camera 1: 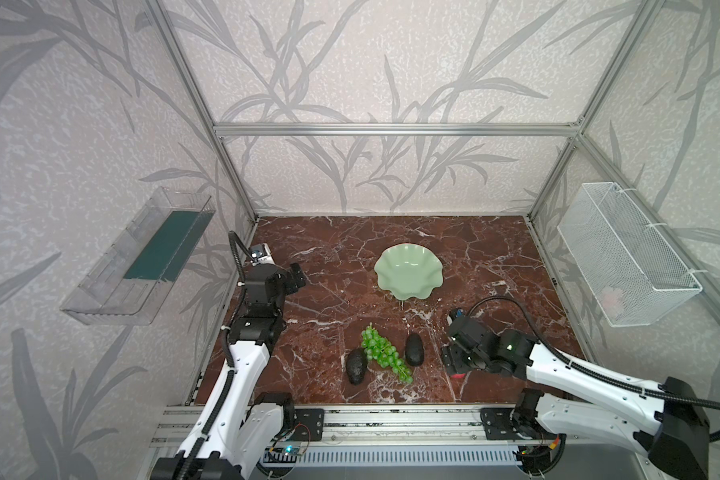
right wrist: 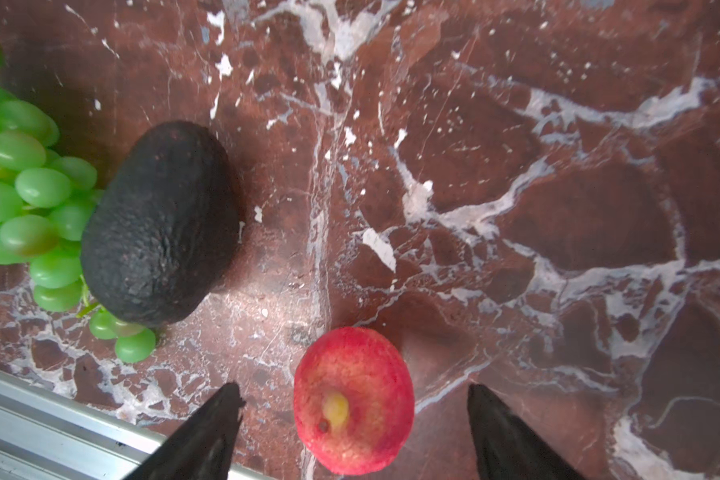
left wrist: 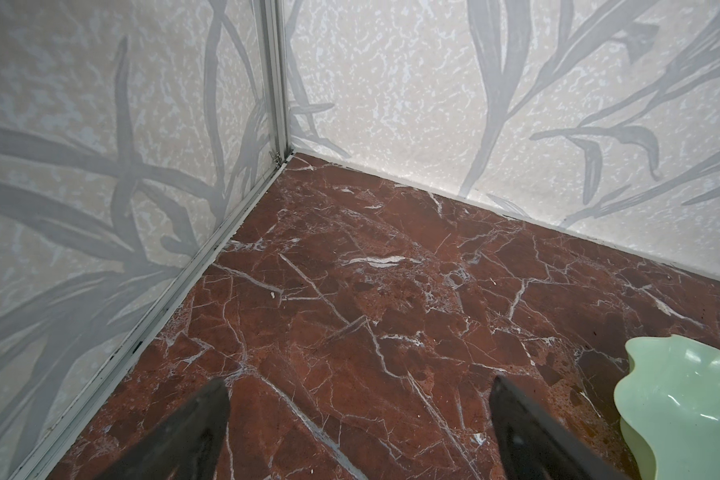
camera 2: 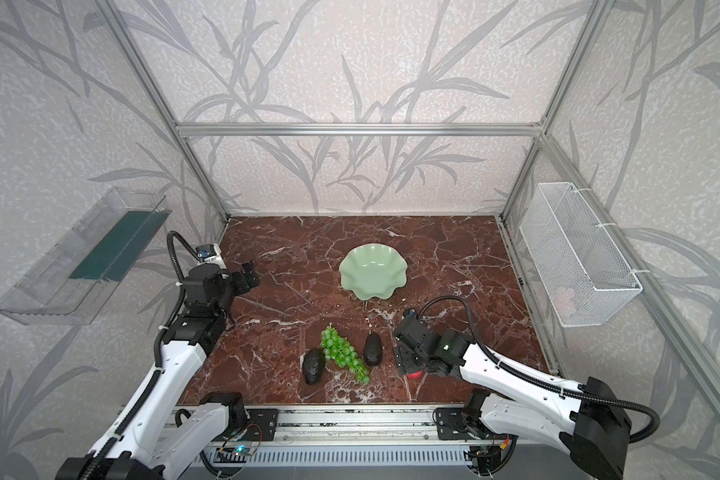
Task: Place and organize the fake fruits in the fruit bowl
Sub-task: 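Reach the right gripper down to the red apple while the left arm rises, then close the right gripper on the red apple and lift it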
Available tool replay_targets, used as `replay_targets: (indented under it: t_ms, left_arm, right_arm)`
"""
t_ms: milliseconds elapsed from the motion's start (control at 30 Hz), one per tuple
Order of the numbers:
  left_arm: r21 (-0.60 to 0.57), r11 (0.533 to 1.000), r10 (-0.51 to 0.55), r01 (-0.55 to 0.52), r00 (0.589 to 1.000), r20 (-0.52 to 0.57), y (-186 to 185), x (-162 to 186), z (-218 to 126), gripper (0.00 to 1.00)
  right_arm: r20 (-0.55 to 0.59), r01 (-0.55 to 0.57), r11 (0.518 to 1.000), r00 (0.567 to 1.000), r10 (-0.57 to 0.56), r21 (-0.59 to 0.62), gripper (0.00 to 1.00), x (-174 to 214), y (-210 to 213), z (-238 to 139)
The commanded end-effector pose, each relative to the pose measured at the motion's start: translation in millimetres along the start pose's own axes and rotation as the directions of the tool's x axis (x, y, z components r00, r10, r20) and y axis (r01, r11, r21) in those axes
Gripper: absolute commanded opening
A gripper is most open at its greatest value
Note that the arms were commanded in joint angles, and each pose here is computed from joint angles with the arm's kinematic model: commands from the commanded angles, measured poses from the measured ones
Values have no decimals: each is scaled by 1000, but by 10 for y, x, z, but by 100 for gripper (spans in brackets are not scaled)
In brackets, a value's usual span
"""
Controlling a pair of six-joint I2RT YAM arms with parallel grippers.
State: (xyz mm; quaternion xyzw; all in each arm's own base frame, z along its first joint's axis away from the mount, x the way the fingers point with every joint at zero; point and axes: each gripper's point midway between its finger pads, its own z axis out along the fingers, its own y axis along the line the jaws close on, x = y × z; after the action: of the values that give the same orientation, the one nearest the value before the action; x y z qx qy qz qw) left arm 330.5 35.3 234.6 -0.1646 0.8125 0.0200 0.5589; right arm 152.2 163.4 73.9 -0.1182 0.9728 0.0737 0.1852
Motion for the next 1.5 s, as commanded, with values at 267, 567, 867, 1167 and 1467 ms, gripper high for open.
replay_targets:
  t_ms: [267, 567, 867, 1167, 1467]
  left_arm:
    - [18, 1000, -19, 19, 1000, 17, -24, -96, -60, 97]
    - [24, 1000, -19, 19, 1000, 17, -34, -94, -64, 97]
    - [28, 999, -19, 18, 1000, 15, -41, -90, -62, 97]
    - [29, 999, -22, 22, 1000, 8, -46, -78, -52, 97]
    - [26, 999, -30, 30, 1000, 4, -38, -70, -53, 97]
  right_arm:
    - [-14, -120, 989, 992, 122, 90, 81, 202, -94, 214]
    - [-4, -126, 987, 992, 127, 100, 74, 272, -23, 331]
    - [9, -103, 987, 995, 103, 123, 54, 252, -44, 345]
    - [246, -24, 994, 969, -2, 104, 48, -537, 108, -225]
    - [401, 60, 995, 912, -86, 76, 48, -1907, 276, -330]
